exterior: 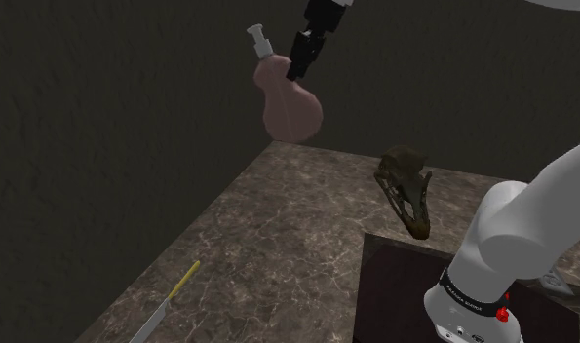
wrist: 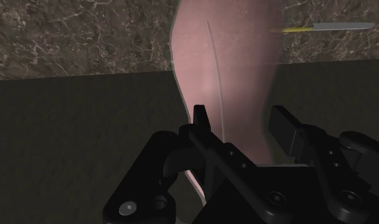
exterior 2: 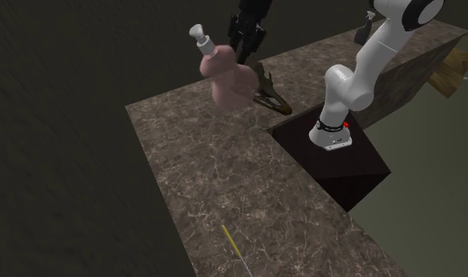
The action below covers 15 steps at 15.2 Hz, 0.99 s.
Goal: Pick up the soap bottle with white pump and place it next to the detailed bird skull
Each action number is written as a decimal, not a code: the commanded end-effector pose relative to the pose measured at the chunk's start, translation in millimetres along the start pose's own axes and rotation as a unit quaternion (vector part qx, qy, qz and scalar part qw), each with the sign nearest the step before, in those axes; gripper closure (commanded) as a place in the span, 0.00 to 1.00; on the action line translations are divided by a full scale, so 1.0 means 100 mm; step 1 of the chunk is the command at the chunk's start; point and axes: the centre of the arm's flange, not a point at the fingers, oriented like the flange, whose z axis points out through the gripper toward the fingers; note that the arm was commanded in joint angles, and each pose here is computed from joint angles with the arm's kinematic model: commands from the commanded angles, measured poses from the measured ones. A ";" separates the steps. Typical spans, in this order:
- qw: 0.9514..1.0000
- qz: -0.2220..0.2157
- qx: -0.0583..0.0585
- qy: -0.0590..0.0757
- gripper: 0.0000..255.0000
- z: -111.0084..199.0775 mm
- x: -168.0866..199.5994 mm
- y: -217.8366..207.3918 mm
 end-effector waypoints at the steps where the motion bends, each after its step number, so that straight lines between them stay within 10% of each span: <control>1: 1.000 -0.001 0.000 0.001 1.00 -0.08 -0.18 0.19; 15: 1.000 -0.001 0.000 0.001 1.00 -0.69 -1.41 1.43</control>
